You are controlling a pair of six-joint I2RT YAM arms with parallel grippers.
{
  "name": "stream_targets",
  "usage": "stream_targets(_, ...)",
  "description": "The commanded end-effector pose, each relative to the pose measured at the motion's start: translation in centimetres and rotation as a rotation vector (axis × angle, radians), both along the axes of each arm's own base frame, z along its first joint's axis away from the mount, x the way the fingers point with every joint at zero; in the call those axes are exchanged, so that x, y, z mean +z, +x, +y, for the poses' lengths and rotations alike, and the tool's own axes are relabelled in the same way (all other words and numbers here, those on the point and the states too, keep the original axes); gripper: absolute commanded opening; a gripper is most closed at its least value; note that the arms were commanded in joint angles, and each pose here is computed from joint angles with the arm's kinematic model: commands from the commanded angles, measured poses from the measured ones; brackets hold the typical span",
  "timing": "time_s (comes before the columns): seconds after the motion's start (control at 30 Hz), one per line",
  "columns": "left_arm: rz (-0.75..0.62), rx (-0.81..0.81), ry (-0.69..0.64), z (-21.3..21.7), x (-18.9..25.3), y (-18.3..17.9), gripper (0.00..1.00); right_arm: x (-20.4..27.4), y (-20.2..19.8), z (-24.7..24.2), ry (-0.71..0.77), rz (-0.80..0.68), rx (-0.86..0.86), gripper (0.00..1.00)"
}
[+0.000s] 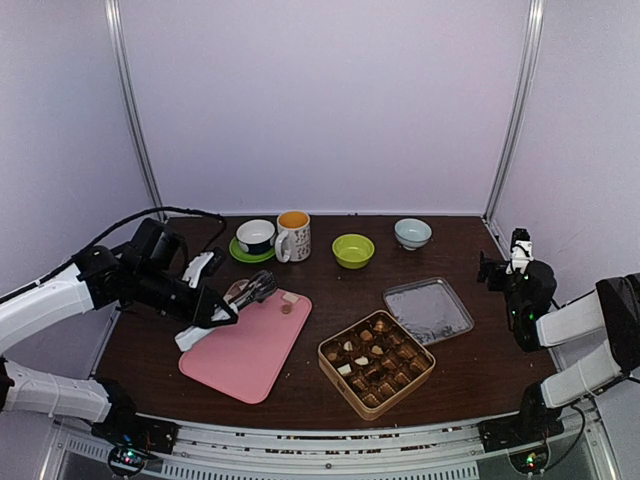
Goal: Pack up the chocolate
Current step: Place the fake chocolate in the empty pocket of the box.
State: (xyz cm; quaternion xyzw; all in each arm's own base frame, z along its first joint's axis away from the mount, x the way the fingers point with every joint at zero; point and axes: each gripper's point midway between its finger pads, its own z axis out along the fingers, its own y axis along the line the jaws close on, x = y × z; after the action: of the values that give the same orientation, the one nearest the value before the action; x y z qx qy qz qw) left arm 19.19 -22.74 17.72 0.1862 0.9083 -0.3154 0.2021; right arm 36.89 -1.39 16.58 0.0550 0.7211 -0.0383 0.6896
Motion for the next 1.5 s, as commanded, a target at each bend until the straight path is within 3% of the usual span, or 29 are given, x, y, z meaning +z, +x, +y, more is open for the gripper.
stream_targets(0.0, -0.064, -0.078, -0.077, -2.7, 1.8, 0.1, 0.23, 0.8, 0.3, 0.0, -0.002, -0.025, 0.001, 1.0)
stream_targets(0.47, -0.079, -0.313, -0.126, -8.9, 2.4, -2.1, 0.22, 0.8, 0.3, 0.0, -0.002, -0.025, 0.001, 1.0)
stream_targets(1.07, -0.07, -0.656, -0.003, -19.9, -3.2, -4.8, 0.19, 0.9, 0.3, -0.1, -0.002, -0.026, 0.0, 1.0)
stream_targets(1.47, 0.008, -0.679, 0.034, -21.0, -5.7, -5.3, 0.23, 0.8, 0.3, -0.1, -0.002, -0.026, 0.0, 1.0)
